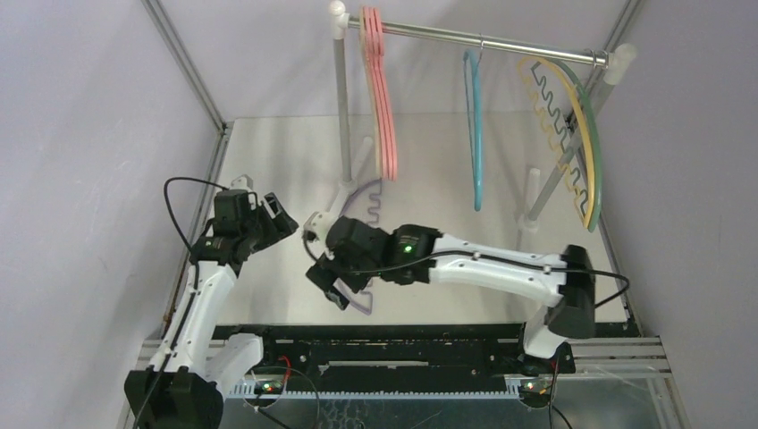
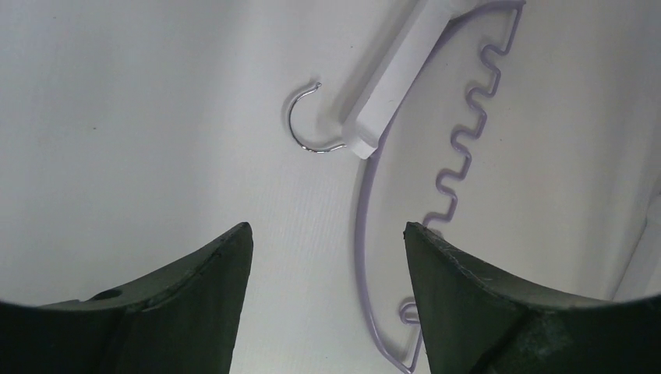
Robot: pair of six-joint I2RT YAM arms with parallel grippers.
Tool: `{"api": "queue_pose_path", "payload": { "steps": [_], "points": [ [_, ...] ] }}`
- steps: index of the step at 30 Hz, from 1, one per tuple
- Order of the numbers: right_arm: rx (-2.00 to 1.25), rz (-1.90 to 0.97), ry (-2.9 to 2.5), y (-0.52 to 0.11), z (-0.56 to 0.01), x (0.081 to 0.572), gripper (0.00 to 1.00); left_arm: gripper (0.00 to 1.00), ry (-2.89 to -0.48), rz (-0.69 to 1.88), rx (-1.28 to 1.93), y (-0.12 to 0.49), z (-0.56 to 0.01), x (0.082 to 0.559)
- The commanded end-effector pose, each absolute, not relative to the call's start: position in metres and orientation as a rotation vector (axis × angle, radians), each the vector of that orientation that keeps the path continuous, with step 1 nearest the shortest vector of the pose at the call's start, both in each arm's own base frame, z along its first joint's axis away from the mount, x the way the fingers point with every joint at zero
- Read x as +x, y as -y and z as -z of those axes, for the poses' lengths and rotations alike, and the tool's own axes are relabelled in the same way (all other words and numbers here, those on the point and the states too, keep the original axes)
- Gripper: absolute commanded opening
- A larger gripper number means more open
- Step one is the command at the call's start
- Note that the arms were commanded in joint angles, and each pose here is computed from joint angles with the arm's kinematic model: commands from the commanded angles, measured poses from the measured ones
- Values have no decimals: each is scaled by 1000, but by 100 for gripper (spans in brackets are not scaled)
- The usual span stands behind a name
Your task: Organize the hangers
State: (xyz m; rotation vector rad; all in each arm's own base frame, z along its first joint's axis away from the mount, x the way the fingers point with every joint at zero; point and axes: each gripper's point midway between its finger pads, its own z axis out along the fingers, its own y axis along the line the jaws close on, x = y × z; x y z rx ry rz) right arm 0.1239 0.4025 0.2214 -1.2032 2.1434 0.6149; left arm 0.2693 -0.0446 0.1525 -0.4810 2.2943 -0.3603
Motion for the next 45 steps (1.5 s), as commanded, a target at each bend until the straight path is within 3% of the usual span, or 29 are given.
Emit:
{"api": "queue_pose_path", "payload": {
  "steps": [1,13,21,31,42,44,45],
  "points": [
    [-1155,-693,-2168,-430,-222,116,100,77,-2238,376,-430,39,-176,265],
    [-869,-406,-2485,-469,-112,177,87,76,-2161,479,-422,48,-192,247],
    [-678,-317,-2592,-473,-71,215,71,76,-2138,504,-408,51,-200,235],
    [-642,-333,-2625,-467,-49,247,69,76,-2134,306,-481,18,-196,241],
    [-728,-329,-2677,-470,-19,242,67,76,-2128,319,-563,10,-187,255],
    [-737,-283,-2685,-466,-9,241,61,76,-2128,338,-569,12,-184,256],
    [-743,-255,-2691,-463,-4,240,53,76,-2126,345,-572,13,-183,256]
  ]
}}
